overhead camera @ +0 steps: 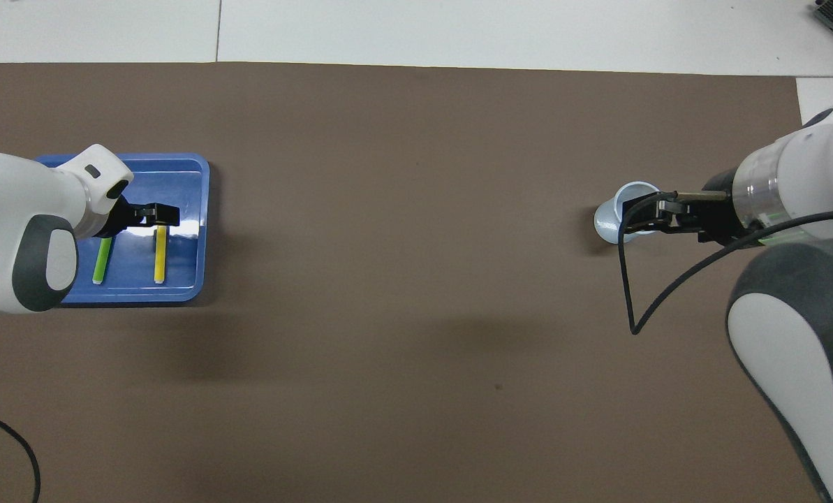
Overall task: Right arm passes pens to left for tray arrangement
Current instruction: 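Open the left gripper and lift it away from the tray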
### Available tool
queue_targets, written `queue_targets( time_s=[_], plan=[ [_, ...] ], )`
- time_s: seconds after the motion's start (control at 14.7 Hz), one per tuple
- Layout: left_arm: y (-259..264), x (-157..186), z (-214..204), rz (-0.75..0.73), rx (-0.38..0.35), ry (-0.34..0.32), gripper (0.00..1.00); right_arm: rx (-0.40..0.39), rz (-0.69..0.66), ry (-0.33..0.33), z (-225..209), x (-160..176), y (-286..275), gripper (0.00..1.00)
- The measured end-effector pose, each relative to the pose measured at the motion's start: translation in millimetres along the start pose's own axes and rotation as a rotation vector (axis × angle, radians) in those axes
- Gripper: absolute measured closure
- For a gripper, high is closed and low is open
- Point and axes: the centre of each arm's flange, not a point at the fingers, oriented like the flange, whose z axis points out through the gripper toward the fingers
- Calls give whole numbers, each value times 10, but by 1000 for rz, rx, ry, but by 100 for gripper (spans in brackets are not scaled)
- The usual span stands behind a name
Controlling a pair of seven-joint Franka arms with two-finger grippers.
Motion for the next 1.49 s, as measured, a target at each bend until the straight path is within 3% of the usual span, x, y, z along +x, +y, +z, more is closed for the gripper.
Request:
queue_targets(
  time_s=[0.27,1.09,1.49],
  plan=[
    [12,31,-272,1,22,45,0,2,25,15,-83,11,150,0],
    [-195,32,-404,-34,43,66,0,6,32,18,-108,24,209,0],
    [-250,62,-718,-43,67,112,0,-94,-67,14,-99,14,308,0]
  ],
)
